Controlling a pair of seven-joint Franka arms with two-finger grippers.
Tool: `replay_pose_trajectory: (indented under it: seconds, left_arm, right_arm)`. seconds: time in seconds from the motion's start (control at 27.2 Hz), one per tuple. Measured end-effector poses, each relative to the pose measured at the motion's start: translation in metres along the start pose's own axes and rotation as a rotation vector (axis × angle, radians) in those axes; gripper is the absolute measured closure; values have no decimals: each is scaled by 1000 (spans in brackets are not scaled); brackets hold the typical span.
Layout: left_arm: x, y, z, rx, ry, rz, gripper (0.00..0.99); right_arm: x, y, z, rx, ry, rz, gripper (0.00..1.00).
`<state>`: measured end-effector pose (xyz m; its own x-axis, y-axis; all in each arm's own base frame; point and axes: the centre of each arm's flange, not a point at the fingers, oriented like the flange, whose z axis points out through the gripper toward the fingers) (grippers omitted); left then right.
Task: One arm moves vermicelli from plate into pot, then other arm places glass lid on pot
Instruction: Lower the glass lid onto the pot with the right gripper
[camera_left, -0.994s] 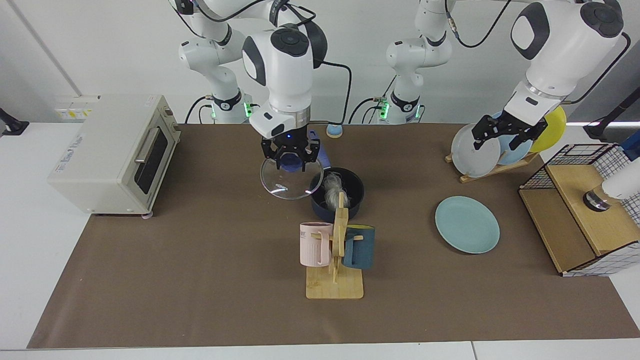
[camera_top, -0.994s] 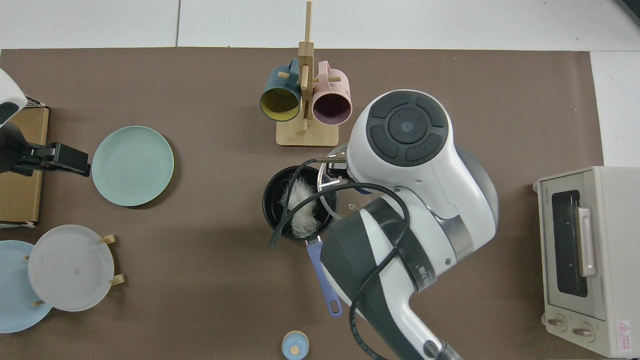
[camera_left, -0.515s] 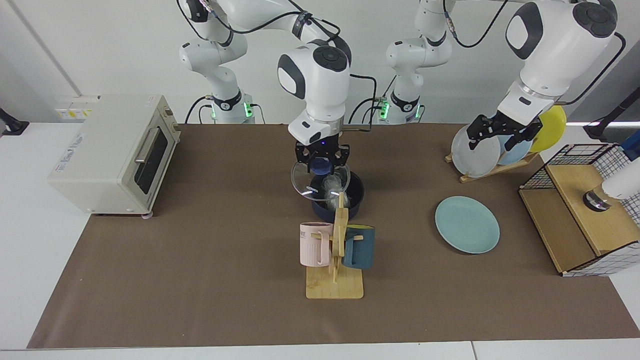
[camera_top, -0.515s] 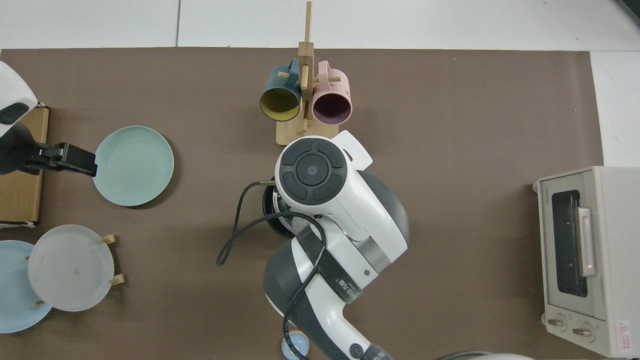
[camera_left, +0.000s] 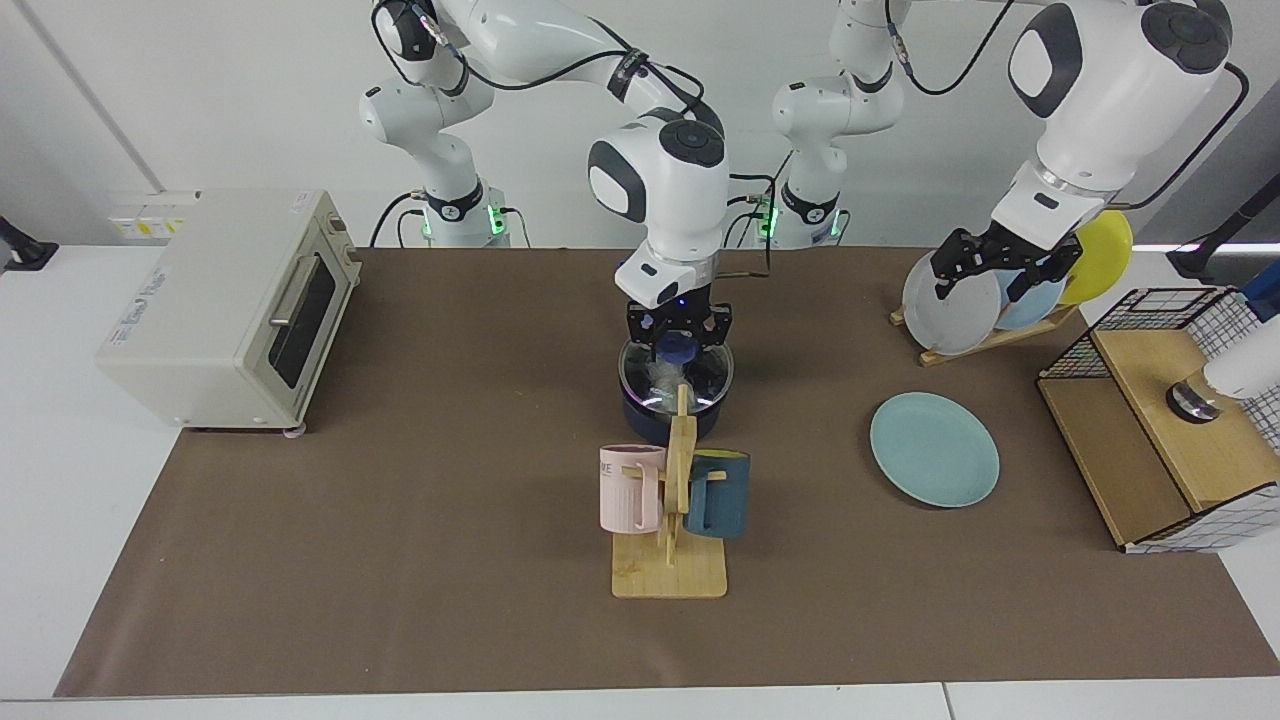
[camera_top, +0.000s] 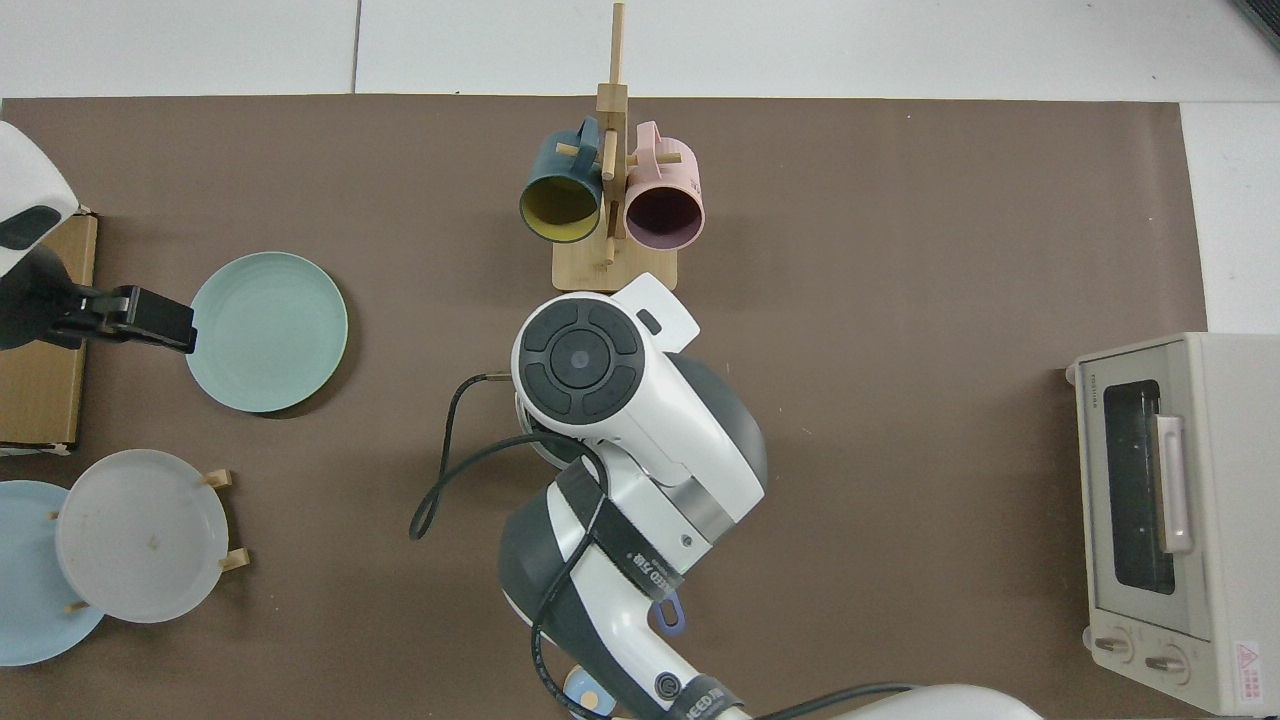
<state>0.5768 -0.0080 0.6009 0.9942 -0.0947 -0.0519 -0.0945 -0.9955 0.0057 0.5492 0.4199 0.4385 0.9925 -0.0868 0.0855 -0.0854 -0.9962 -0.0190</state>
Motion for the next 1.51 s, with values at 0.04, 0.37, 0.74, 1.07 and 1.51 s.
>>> replay_pose_trajectory:
  seconds: [0.04,0.37,0.74,1.07,1.51]
  left_arm:
    - [0,0,0,0,1,0,0]
    - [-1,0,-1,0,2,0,0]
    - [-1,0,-2,0,3,0,0]
    - [-1,0,-2,1,3,0,0]
    - [-1,0,-2,1,4,0,0]
  right_arm:
    - [-1,-2,1,1,1,-3,344]
    - [-8,-11,20,-22,-7,-28,344]
    - [-9,-8,32,-53,-6,-39,344]
    - [-10,-11,31,-48,0,-45,344]
    - [-9,-11,32,-48,5,-44,344]
